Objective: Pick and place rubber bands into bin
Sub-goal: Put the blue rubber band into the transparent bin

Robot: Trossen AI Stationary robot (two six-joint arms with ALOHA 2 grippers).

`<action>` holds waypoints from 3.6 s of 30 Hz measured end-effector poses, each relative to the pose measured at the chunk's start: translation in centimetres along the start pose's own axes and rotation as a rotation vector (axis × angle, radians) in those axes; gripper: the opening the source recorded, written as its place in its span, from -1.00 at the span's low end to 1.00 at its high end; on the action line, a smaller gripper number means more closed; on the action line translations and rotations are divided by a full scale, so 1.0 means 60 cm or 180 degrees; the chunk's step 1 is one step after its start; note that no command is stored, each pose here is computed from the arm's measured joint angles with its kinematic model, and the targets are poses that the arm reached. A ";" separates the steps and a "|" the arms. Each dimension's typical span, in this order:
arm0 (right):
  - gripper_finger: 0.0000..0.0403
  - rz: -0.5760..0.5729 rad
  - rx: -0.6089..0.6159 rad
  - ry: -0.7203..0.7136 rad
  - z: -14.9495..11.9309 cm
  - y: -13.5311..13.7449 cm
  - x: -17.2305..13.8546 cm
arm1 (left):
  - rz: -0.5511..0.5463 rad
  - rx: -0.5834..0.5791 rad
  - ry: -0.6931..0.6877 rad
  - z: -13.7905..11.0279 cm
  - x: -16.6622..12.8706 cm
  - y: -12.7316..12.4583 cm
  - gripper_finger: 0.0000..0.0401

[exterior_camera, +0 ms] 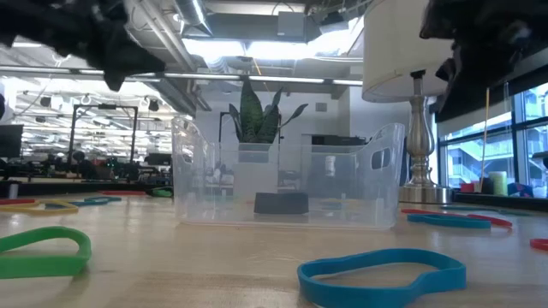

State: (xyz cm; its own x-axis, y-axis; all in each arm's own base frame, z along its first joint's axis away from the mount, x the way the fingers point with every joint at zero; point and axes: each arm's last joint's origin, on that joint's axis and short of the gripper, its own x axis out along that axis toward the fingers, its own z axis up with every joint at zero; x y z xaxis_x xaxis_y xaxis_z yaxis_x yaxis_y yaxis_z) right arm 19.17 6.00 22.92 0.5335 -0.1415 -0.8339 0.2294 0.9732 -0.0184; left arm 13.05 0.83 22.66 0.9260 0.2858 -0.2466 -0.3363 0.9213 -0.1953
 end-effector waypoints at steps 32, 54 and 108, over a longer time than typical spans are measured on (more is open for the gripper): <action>-1.00 0.0637 0.0224 -0.0975 -0.122 -0.048 0.052 | 0.2827 -0.1781 0.3117 0.007 0.156 0.039 -0.33; -1.00 0.0838 0.0304 -0.0977 -0.120 -0.045 0.050 | 0.3023 -0.2153 0.3952 -0.103 0.247 0.063 -0.74; -1.00 0.1056 0.0581 -0.1041 -0.113 -0.040 0.046 | 0.0820 -0.0463 0.2432 0.095 0.307 -0.322 -0.99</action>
State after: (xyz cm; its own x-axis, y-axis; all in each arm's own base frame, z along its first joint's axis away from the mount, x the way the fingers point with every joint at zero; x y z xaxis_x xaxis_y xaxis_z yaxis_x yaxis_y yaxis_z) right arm 14.59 4.48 16.91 0.8224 0.0923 -0.5613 0.1273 0.9319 0.3397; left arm 37.61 -10.20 27.31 0.4620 0.1768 -0.8691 -0.5903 0.7927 -0.1525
